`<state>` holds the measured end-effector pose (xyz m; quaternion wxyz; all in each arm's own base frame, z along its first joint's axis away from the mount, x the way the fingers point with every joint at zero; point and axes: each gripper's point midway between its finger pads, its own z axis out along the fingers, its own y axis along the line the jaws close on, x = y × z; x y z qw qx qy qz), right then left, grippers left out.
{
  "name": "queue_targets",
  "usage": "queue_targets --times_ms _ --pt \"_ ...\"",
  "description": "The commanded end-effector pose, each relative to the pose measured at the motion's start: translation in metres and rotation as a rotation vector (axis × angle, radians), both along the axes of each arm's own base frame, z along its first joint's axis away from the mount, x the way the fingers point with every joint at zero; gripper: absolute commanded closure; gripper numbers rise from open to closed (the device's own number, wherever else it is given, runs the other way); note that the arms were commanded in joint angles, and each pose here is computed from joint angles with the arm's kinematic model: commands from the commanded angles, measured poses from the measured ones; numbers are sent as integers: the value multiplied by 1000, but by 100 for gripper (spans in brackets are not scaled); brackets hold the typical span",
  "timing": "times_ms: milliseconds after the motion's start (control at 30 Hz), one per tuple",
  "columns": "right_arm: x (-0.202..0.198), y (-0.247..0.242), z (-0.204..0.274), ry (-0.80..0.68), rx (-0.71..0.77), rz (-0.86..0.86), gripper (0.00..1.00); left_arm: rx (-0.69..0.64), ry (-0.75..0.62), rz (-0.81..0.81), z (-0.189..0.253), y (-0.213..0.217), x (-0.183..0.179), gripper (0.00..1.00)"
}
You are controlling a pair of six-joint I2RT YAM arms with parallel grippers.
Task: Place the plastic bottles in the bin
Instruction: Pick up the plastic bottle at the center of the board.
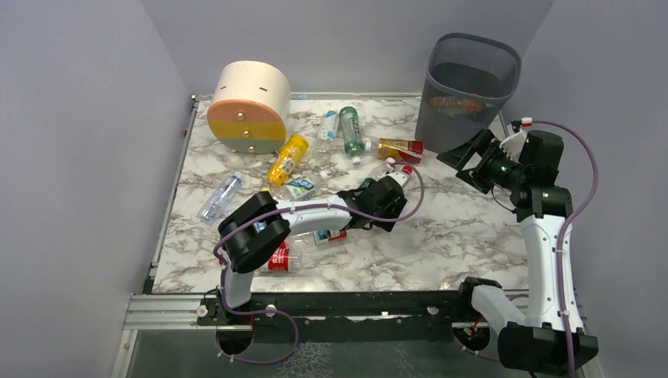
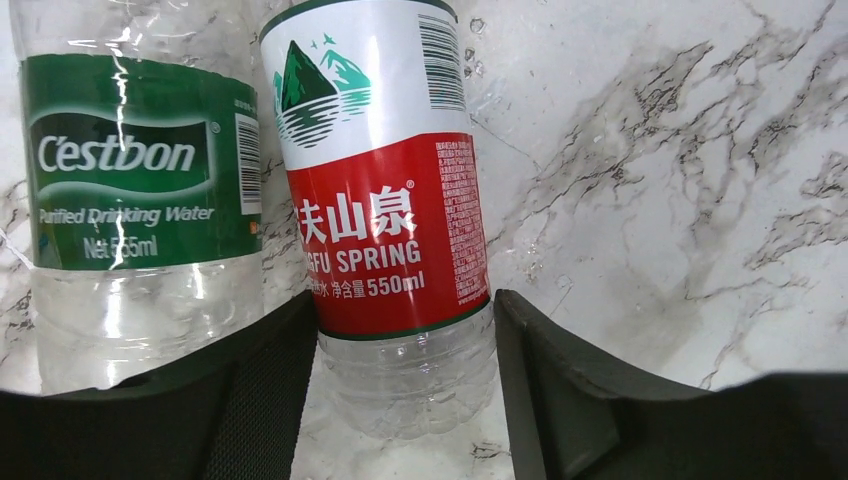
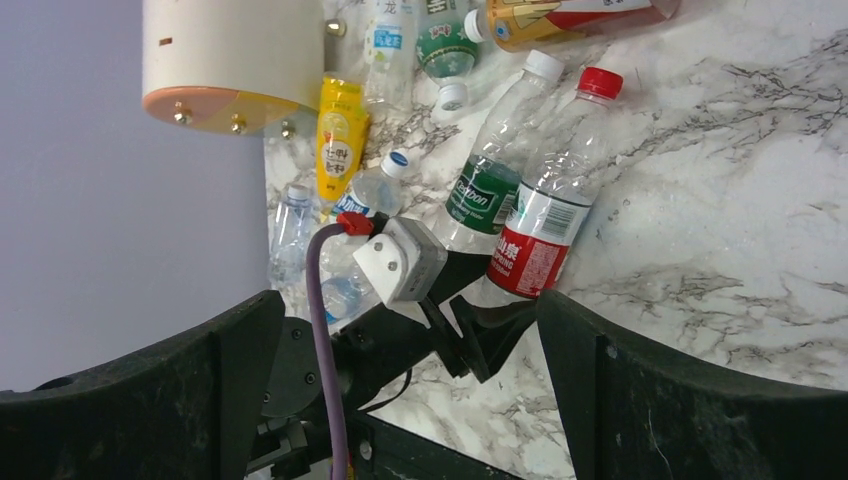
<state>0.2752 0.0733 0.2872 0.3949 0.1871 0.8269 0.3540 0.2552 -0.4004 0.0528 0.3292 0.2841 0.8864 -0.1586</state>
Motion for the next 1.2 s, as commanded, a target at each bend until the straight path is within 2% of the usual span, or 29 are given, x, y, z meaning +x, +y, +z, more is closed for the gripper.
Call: queue_targets --times_ms 0,333,667,833,1167 --pt "0 -2 -6 -7 -20 -3 0 -31 7 -20 5 -3 -4 39" --pt "-1 -4 -17 23 -24 -8 0 -114 41 -9 38 14 -26 43" --pt "0 11 -52 119 69 71 0 -332 76 5 90 41 -63 44" --pt "-1 23 -54 120 153 128 0 -392 61 -22 116 44 -70 44" --pt "9 45 -57 156 193 212 0 -467 35 -53 149 49 -78 44"
